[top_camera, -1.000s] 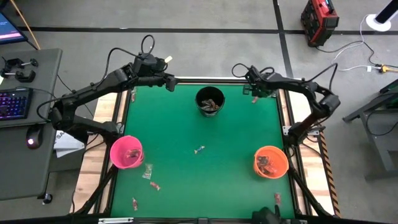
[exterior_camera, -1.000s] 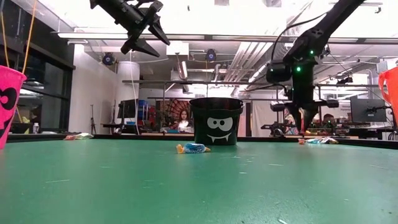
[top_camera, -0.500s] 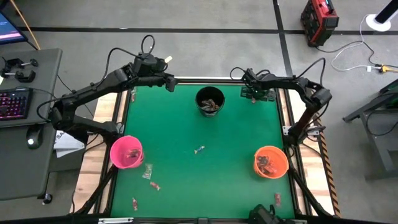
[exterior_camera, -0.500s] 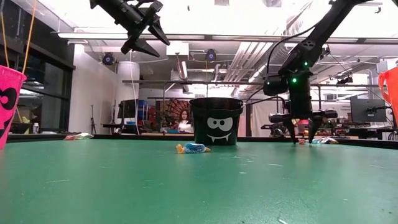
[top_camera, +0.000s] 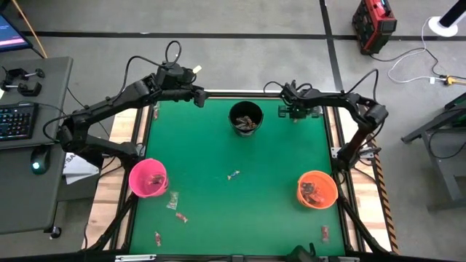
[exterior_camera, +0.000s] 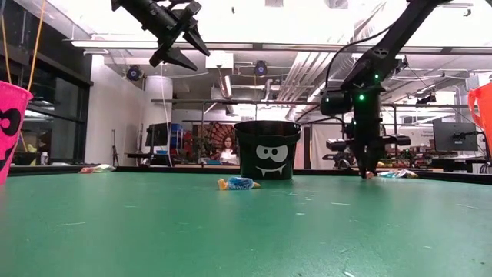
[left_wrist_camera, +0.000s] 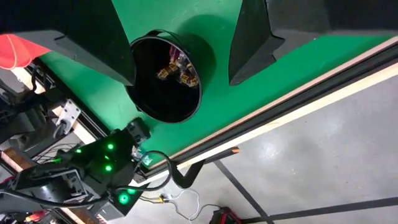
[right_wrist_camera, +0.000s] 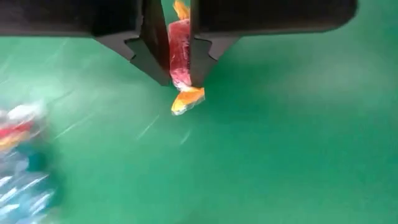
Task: Sort candy by brand, put in halloween buckets
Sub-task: Put the red candy into the black bucket
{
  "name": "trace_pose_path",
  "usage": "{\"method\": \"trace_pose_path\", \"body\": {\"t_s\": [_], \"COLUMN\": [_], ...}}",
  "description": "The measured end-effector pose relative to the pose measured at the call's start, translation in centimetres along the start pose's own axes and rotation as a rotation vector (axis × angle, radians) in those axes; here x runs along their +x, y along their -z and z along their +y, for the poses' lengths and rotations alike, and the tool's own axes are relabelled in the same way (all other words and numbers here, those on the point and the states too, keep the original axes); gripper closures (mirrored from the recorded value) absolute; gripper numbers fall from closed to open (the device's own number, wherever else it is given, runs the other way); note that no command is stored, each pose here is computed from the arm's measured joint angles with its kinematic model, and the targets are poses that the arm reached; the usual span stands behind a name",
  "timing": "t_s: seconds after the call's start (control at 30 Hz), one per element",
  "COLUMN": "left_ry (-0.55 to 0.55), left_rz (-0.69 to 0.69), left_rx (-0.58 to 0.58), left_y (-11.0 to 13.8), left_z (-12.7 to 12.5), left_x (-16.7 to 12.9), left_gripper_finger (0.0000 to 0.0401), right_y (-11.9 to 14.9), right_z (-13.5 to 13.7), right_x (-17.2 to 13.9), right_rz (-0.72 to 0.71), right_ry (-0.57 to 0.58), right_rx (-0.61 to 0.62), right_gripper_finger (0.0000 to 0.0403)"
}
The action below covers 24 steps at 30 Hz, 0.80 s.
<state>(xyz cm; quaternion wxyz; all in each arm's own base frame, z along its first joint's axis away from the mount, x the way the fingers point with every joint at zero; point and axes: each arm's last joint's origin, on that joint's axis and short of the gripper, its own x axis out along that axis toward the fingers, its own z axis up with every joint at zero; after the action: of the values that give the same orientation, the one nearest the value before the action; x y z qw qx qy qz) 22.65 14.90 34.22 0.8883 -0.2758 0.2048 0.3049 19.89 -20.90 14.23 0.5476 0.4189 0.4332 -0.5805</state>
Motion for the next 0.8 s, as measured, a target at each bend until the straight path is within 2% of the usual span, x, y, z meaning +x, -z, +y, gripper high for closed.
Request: {"method": "trace_pose_path", "body": {"t_s": [0.07, 0.3, 0.4, 0.57, 0.63, 0.7, 0.8], "left_ry": [0.0, -0.006, -0.007, -0.008, -0.007, -0.007, -0.007], "left_rz": [0.0, -0.003, -0.004, -0.005, -0.005, -0.005, -0.005], "left_rx": [0.0, 0.0, 0.0, 0.0, 0.0, 0.0, 0.0], "left_y": [0.0, 0.0, 0.0, 0.0, 0.0, 0.0, 0.0], "left_z": [0.0, 0.0, 0.0, 0.0, 0.0, 0.0, 0.0], "left_x": [0.0, 0.0, 0.0, 0.0, 0.0, 0.0, 0.0], "left_gripper_finger": [0.0155, 0.0155, 0.0155, 0.0155, 0.0155, 0.0155, 0.0155], "right_y": [0.2, -0.2, -0.3, 0.2, 1.0, 2.1, 3.9], "right_z": [0.0, -0.6, -0.3, 2.4, 3.8, 5.3, 7.3], "right_x": [-1.0, -5.9, -8.5, -12.5, -13.4, -14.1, -13.9], "right_rz": [0.002, -0.161, -0.25, -0.36, -0.369, -0.387, -0.379], "right_ry": [-0.043, -0.185, -0.337, -0.756, -0.885, -0.969, -1.012], "right_rx": [-0.023, 0.009, 0.018, -0.09, -0.149, -0.197, -0.274], "right_gripper_finger": [0.0393, 0.0397, 0.0397, 0.0398, 0.0398, 0.0393, 0.0382]}}
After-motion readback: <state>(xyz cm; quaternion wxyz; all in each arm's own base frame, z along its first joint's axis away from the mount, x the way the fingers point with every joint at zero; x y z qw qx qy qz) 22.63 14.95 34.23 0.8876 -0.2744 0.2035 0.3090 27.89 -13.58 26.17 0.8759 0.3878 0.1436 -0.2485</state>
